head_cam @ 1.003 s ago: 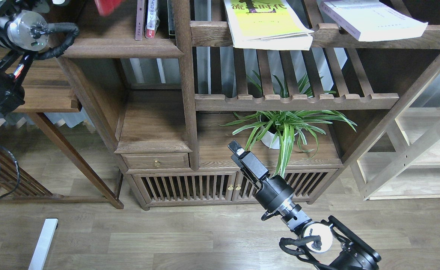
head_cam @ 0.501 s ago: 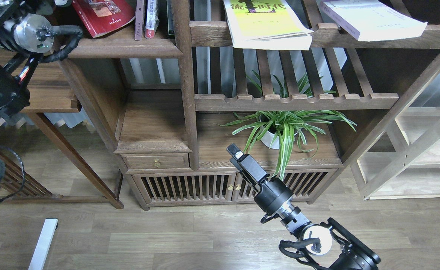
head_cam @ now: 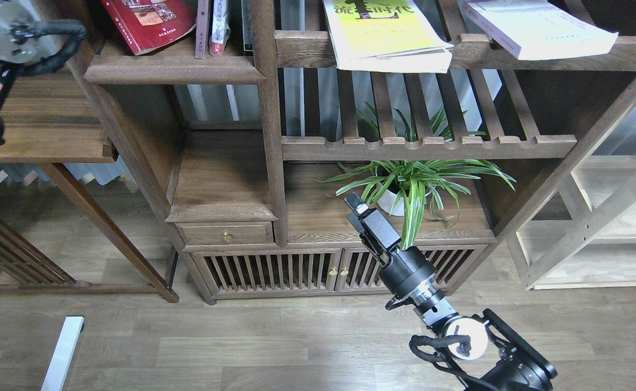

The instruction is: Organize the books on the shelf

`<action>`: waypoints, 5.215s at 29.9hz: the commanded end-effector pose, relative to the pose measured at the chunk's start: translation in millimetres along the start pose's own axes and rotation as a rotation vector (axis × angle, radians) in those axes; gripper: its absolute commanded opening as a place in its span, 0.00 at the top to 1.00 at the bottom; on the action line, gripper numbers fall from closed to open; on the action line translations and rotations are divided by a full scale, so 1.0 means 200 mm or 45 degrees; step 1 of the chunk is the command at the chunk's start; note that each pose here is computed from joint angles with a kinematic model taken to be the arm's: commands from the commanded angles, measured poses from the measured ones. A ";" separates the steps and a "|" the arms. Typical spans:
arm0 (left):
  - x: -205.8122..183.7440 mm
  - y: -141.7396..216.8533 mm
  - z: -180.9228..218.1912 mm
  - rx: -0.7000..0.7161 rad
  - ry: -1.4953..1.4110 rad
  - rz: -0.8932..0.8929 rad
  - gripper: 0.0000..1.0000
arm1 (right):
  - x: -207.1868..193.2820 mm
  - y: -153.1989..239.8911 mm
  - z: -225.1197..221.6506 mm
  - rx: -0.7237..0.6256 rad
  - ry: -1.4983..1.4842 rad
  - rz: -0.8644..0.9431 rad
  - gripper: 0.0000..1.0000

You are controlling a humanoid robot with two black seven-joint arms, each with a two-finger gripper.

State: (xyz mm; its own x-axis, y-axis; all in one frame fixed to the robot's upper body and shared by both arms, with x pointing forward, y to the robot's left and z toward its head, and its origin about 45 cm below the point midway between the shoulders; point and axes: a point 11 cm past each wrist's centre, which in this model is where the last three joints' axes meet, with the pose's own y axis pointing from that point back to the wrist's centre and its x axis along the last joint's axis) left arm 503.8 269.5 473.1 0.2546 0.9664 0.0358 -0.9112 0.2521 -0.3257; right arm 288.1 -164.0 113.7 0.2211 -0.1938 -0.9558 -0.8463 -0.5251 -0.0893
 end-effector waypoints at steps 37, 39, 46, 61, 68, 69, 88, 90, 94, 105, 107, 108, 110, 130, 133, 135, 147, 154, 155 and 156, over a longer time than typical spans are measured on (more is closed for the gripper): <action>-0.43 0.60 -0.23 -0.095 1.258 -0.614 0.11 | -0.54 -0.44 -0.30 0.089 0.146 -0.415 0.01; -0.45 0.67 -0.29 -0.061 1.294 -0.603 0.11 | -0.54 -0.44 -0.31 0.091 0.148 -0.420 0.01; -0.55 0.84 -0.54 0.085 1.443 -0.530 0.14 | -0.48 -0.48 -0.33 0.101 0.144 -0.244 0.01; -0.64 1.00 -0.73 0.250 1.502 -0.490 0.08 | -0.56 -0.60 -0.42 0.142 0.135 -0.182 0.01; -0.65 1.05 -0.80 0.315 1.503 -0.473 0.06 | -0.55 -0.62 -0.49 0.184 0.132 -0.110 0.02; -0.66 1.05 -0.80 0.319 1.504 -0.474 0.06 | -0.55 -0.63 -0.51 0.198 0.131 -0.089 0.02; -0.64 1.08 -0.90 0.382 1.482 -0.427 0.03 | -0.59 -0.58 -0.70 0.374 0.093 -0.206 0.92; -0.65 1.08 -0.90 0.386 1.482 -0.429 0.03 | -0.55 -0.55 -0.68 0.370 0.084 -0.212 0.97; -0.64 1.08 -0.90 0.385 1.480 -0.427 0.03 | -0.51 -0.52 -0.66 0.370 0.076 -0.202 0.97; -0.65 1.08 -0.96 0.391 1.506 -0.387 0.02 | -0.57 -0.46 -0.64 0.417 0.060 -0.386 0.97; -0.65 1.07 -0.99 0.387 1.522 -0.356 0.02 | -0.60 -0.45 -0.63 0.415 0.052 -0.436 0.97; -0.65 1.06 -1.01 0.385 1.526 -0.340 0.02 | -0.62 -0.44 -0.63 0.416 0.048 -0.470 0.97; -0.65 1.05 -1.04 0.386 1.533 -0.311 0.02 | -0.63 -0.43 -0.62 0.413 0.044 -0.486 0.97; -0.97 0.70 -0.87 0.257 1.710 -0.463 0.03 | -0.49 -0.32 -0.12 0.113 -0.069 -0.396 0.97; -1.01 0.69 -0.87 0.255 1.728 -0.474 0.03 | -0.49 -0.31 -0.16 0.147 -0.067 -0.395 0.97; -1.03 0.69 -0.86 0.257 1.737 -0.482 0.03 | -0.49 -0.31 -0.19 0.168 -0.066 -0.400 0.97; -1.05 0.60 -0.86 0.253 1.709 -0.479 0.03 | -0.47 -0.28 -0.16 0.159 -0.082 -0.386 0.98; -1.11 0.59 -0.83 0.304 1.700 -0.557 0.11 | -0.47 -0.28 -0.16 0.159 -0.082 -0.386 0.98; -1.12 0.59 -0.84 0.339 1.691 -0.585 0.14 | -0.47 -0.28 -0.16 0.157 -0.080 -0.386 0.98; -1.13 0.60 -0.84 0.365 1.685 -0.607 0.19 | -0.47 -0.28 -0.16 0.157 -0.080 -0.386 0.98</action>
State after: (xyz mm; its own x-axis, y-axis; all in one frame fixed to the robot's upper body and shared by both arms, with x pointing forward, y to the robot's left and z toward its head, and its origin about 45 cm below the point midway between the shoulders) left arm 394.9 77.9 269.5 0.5114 0.0725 -0.8563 -0.6823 0.6400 -0.3533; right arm 329.0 -143.2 218.2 0.4441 0.0098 -0.8959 -0.8006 -0.4447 -0.4017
